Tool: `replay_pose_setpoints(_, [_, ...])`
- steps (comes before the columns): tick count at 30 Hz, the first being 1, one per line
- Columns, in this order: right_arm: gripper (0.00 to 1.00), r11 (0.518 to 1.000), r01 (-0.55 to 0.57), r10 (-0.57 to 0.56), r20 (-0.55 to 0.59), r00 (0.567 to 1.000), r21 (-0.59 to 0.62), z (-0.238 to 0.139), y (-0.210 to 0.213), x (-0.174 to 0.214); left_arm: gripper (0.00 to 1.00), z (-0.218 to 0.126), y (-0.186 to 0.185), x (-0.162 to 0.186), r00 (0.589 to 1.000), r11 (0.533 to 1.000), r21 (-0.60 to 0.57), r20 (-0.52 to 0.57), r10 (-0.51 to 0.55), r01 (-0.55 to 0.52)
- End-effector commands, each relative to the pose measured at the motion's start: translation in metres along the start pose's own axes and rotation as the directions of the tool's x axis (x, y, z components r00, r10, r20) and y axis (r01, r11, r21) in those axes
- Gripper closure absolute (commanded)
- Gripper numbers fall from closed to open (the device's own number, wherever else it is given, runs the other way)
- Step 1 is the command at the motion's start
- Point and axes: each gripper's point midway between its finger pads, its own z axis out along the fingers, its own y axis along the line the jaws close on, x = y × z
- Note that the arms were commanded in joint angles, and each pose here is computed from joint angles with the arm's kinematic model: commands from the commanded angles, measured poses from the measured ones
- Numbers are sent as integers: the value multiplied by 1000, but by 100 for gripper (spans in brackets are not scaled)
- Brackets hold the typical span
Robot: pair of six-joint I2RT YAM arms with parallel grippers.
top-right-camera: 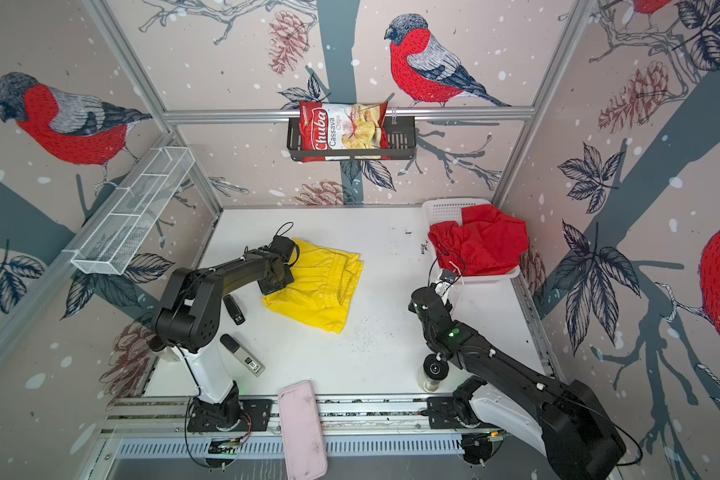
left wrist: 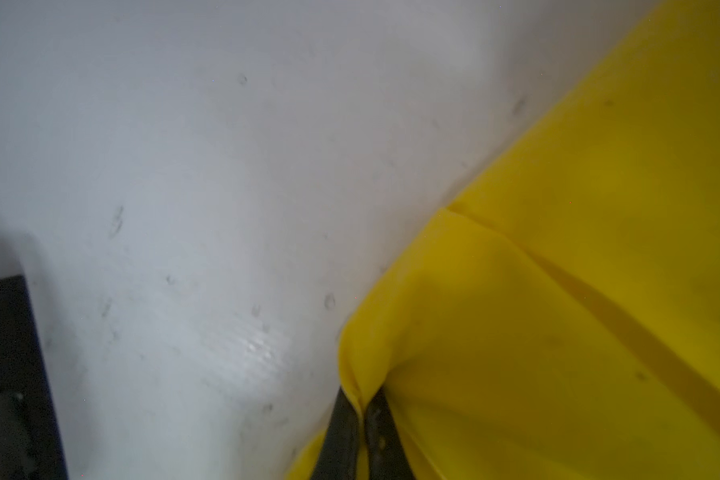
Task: Fold and stack the shorts
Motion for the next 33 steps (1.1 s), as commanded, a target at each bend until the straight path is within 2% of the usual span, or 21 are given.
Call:
replay_pose_setpoints(1, [87,999,23,-22,20,1000,-41,-1,9,-7,100,16,29,-16,997,995,-73,-20,-76,74])
replay_pose_setpoints(5, [87,998,36,-34,24,999,-50,0,11,-8,100,32,62,-47,982,978,-98,-13,-187,185])
replay_pose_setpoints(10, [87,998,43,-42,18,999,-46,0,11,-6,100,28,84,-102,968,965,-87,62,-241,246])
replay_pose_setpoints(13, [87,999,38,-37,18,999,-36,0,8,-6,100,25,76,-143,973,978,-45,122,-198,205])
replay_pose_setpoints(16, [87,999,23,-22,20,1000,-24,1,4,-4,100,39,57,-169,986,991,-2,105,-131,132])
replay_pose_setpoints(20, [87,1000,6,-6,15,1000,-11,3,3,-3,100,59,55,-187,990,993,-49,100,-103,109])
replay_pose_setpoints(25, [87,1000,20,-20,-1,1000,20,7,2,-1,100,78,74,-199,988,987,-93,100,-122,131])
replay_pose_setpoints(28, [87,999,31,-30,-14,999,38,12,2,1,100,88,84,-200,988,986,-87,76,-134,140])
replay_pose_setpoints(33, [87,997,52,-49,-42,998,59,22,8,4,100,88,81,-206,983,984,-40,66,-171,174])
